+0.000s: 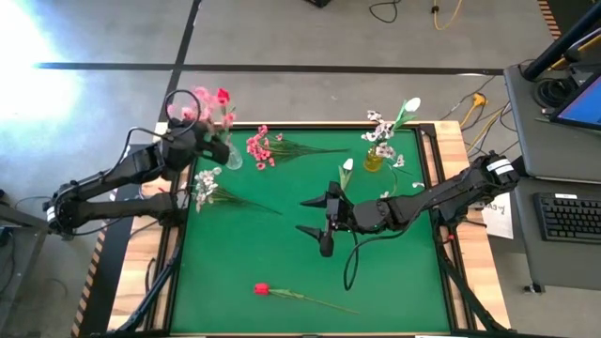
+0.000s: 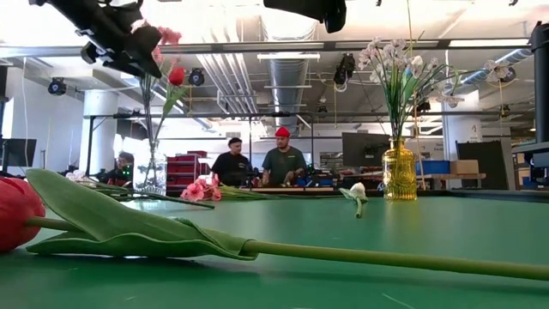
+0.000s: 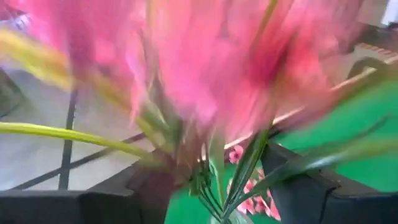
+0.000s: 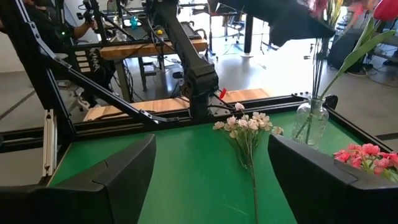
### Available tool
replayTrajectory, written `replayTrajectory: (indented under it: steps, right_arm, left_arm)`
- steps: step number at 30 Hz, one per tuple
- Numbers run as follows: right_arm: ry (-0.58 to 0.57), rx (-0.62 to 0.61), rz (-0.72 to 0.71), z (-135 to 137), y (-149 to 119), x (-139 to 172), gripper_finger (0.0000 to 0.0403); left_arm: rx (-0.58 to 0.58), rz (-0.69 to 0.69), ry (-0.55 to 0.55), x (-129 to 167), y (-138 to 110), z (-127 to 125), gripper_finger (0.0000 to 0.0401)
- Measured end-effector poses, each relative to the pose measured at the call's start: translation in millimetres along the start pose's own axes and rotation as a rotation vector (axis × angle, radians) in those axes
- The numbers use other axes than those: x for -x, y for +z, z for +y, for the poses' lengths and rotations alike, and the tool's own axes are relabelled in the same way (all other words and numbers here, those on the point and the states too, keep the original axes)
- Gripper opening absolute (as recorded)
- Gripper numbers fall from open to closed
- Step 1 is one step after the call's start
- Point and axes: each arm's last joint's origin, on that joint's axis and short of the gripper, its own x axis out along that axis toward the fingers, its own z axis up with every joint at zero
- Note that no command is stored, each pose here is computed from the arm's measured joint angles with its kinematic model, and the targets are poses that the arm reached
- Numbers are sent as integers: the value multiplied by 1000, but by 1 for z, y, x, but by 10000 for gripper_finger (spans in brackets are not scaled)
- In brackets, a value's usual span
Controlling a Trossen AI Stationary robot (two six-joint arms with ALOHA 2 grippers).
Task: Sort flowers into vase by color
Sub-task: Put the right pink flowers into the transparent vase, then put the red tulip into the transparent vase
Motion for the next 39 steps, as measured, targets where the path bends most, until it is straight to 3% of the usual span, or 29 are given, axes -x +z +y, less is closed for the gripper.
replayTrajectory:
  steps: [10,13,19,28,39]
  right_arm:
    - [-3,-10,24,0,-3,0,309]
    - [-5,-18,38,0,-4,0,310]
    - [-6,-26,40,-1,-4,0,316]
    - [-9,-49,57,-1,-6,0,313]
    - [-97,-241,304,-6,-31,6,299]
  left_arm:
    - [-10,89,-30,5,-10,1,289]
    - [4,155,-81,11,-9,4,299]
    - [68,263,-171,24,-1,10,304]
    - [107,381,-191,45,11,23,304]
    - [161,533,-294,64,-7,24,302]
